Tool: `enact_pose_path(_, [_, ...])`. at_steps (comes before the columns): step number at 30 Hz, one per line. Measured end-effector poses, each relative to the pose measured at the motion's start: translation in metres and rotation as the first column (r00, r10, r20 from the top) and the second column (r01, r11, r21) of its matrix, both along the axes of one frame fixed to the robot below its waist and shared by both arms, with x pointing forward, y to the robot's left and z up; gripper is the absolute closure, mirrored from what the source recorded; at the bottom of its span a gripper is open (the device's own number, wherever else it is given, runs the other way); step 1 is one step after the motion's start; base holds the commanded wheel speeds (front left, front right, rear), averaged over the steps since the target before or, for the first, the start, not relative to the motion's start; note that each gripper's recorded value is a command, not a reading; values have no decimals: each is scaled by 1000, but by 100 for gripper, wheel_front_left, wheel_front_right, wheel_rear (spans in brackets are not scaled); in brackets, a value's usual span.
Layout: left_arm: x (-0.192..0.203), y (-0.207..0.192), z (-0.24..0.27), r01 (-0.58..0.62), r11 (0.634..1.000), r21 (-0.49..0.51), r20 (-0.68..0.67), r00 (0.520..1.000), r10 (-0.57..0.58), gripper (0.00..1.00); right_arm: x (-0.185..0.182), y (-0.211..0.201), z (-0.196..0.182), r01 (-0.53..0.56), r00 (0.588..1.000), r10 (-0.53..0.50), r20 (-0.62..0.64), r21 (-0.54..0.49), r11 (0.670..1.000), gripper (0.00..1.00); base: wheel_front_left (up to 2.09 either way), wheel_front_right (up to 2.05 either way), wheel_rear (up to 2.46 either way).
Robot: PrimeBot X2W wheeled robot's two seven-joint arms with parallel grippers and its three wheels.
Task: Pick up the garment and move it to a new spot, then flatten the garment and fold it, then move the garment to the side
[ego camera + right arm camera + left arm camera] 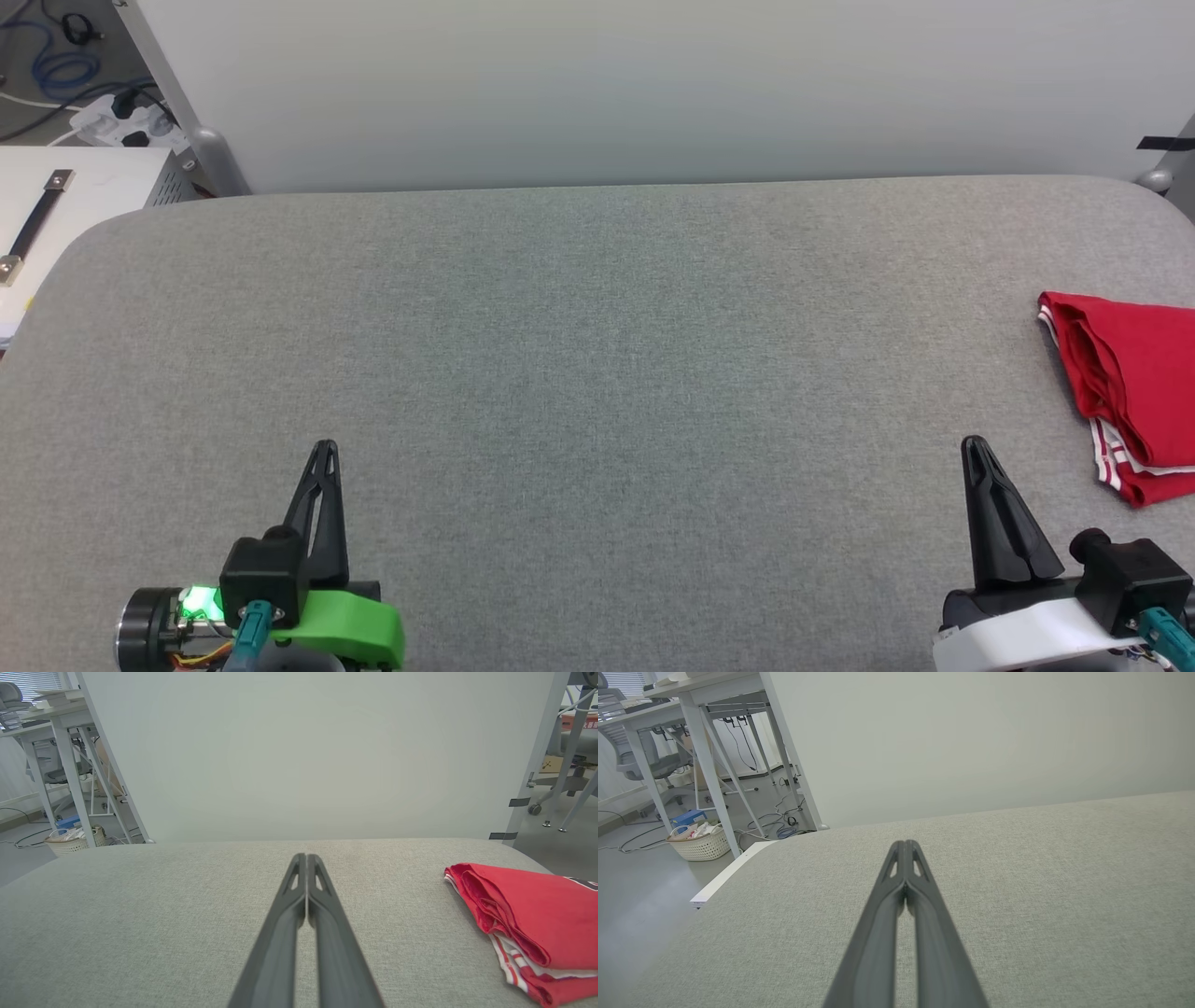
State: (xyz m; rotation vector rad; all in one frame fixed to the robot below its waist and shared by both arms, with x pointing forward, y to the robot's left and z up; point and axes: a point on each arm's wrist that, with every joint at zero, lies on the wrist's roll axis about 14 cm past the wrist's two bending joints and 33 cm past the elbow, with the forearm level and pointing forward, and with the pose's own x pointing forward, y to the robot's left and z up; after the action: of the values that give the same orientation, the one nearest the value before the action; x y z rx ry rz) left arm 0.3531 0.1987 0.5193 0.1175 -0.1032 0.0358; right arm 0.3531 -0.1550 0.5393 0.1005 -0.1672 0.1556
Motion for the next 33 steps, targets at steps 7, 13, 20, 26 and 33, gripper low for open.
enact_pose_path(7, [1, -2, -1, 4, 1000, -8, -13, 1000, -5, 100, 0, 0, -2, 1, 1000, -1, -13, -6, 1000, 100, 0, 0, 0])
enact_pose_path(13, [1, -3, -2, 3, 1000, -15, -23, 1000, -3, 100, 0, -1, -4, 2, 1000, -2, -27, -18, 1000, 100, 0, 0, 0])
enact_pose_path(20, [2, -4, -2, 6, 1000, -20, -29, 1000, -6, 100, 1, -1, -6, 2, 999, -3, -39, -29, 1000, 100, 0, 0, 0])
enact_pose_path(26, [2, -4, -3, 5, 1000, -23, -40, 999, -6, 100, 3, -1, -5, 2, 999, -4, -42, -40, 999, 100, 0, 0, 0])
enact_pose_path(33, [3, -5, -2, 6, 1000, -27, -45, 999, -7, 100, 3, -1, -7, 3, 998, -6, -55, -52, 999, 100, 0, 0, 0])
